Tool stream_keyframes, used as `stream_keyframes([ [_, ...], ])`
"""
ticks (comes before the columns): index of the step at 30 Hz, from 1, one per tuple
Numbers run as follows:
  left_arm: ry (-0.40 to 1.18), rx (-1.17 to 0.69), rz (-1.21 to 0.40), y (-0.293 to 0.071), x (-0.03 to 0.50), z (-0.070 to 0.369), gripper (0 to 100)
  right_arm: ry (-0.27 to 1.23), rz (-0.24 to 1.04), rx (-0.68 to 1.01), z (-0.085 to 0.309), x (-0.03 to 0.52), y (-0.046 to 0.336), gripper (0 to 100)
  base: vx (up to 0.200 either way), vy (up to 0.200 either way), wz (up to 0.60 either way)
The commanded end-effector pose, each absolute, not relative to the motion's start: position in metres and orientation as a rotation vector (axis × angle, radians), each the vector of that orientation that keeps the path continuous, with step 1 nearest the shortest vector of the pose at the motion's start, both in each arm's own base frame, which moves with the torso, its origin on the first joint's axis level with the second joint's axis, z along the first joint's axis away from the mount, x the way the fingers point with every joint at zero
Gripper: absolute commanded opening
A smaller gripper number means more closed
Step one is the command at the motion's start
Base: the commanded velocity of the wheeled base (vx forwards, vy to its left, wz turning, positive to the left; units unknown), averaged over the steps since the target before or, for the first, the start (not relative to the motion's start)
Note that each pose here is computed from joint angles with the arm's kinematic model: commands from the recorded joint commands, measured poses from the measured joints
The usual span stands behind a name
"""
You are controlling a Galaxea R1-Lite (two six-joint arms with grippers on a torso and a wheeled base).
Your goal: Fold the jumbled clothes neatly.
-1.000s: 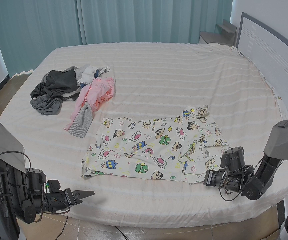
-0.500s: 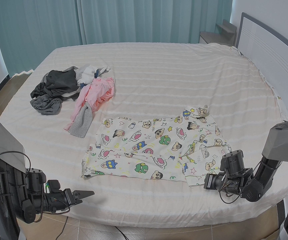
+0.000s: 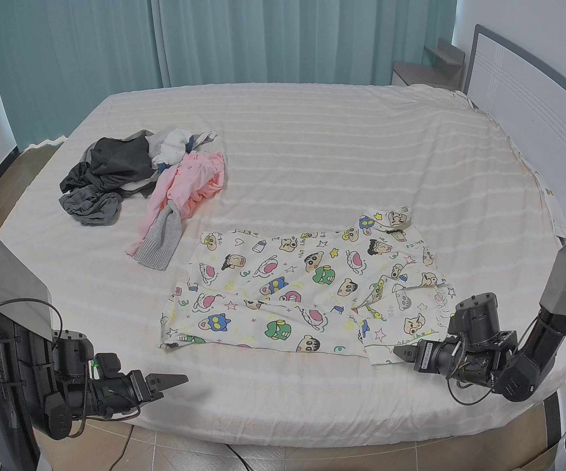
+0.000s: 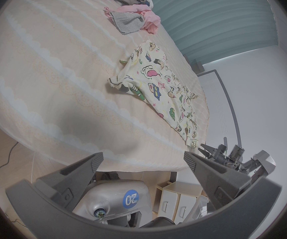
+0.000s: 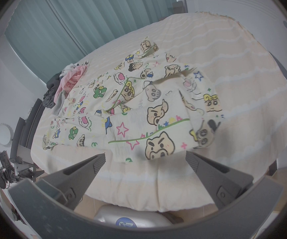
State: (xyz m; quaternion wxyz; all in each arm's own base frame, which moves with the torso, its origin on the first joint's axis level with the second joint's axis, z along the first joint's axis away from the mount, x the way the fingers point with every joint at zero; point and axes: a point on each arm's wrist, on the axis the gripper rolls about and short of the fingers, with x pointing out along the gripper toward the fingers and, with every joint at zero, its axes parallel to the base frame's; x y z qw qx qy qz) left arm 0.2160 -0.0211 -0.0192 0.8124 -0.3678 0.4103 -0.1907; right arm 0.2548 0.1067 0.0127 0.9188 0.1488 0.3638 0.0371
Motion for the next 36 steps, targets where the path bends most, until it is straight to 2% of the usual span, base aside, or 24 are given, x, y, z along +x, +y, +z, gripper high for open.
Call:
stream_keyframes([
  [1,0.852,-0.763,-0.422,-0.038,0.213,-0.007,100,0.687,0.070,0.321,0.034,0.233,0.097,100,0.000,0.000,0.00],
  [8,0.602,-0.801,-0.142,-0.101,0.248,-0.002,100,0.595,0.054,0.328,0.035,0.216,0.089,100,0.000,0.000,0.00],
  [13,0.521,-0.782,-0.036,-0.113,0.261,-0.013,100,0.552,0.069,0.339,0.037,0.206,0.085,100,0.000,0.000,0.00],
  [36,0.422,-0.823,-0.003,-0.121,0.298,-0.026,100,0.477,0.046,0.379,0.042,0.196,0.070,100,0.000,0.000,0.00],
])
